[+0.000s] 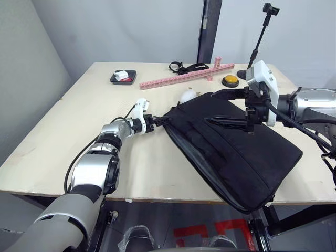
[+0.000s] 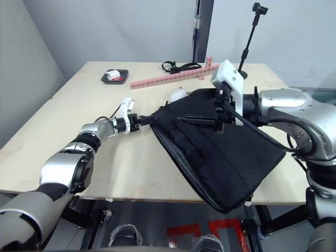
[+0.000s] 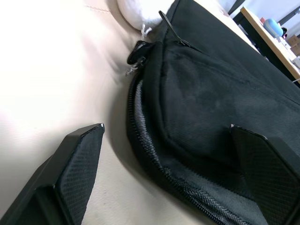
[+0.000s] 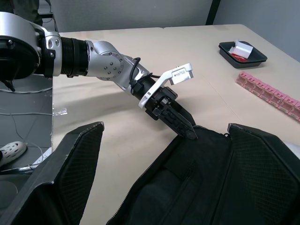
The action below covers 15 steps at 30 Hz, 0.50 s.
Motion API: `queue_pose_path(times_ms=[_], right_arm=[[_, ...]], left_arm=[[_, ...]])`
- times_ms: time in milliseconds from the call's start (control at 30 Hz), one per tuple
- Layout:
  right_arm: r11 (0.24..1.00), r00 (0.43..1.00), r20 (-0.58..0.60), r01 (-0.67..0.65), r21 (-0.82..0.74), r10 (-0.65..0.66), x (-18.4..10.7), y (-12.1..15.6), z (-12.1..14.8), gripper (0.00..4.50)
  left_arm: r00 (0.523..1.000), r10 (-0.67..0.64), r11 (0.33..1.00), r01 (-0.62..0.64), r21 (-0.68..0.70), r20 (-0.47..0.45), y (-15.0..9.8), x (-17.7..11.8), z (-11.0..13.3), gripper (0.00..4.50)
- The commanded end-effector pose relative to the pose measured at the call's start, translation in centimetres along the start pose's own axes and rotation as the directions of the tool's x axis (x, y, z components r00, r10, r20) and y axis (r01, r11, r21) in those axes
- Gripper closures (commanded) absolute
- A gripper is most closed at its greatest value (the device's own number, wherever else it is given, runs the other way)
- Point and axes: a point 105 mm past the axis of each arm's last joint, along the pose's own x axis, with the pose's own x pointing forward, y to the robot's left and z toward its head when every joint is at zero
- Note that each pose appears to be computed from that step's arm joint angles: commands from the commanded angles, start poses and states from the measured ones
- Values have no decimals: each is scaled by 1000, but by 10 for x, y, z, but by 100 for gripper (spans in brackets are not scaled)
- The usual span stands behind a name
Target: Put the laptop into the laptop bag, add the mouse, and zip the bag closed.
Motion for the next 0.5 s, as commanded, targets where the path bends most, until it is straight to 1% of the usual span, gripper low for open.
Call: queue_pose_path(times_ms=[33,133,367,433,500], right_arm=[[999,1000,19,7,-49,-6,-3,2,11,0],[999,1000,16,-10,-42,11,-1,4,11,0],[999,1000,13,-16,-44,16,0,4,10,0],[999,1000,11,-16,-43,16,1,4,8,0],[999,1000,9,-15,-43,16,1,3,6,0]], left_arm=[[999,-23,999,22,31,36,-9,5,16,86],[1000,-3,999,2,41,27,-7,6,15,189],[999,6,999,-8,31,39,-3,0,18,442],[999,11,1000,-12,24,52,1,-5,20,447],[996,41,999,-43,30,74,7,-11,24,447]])
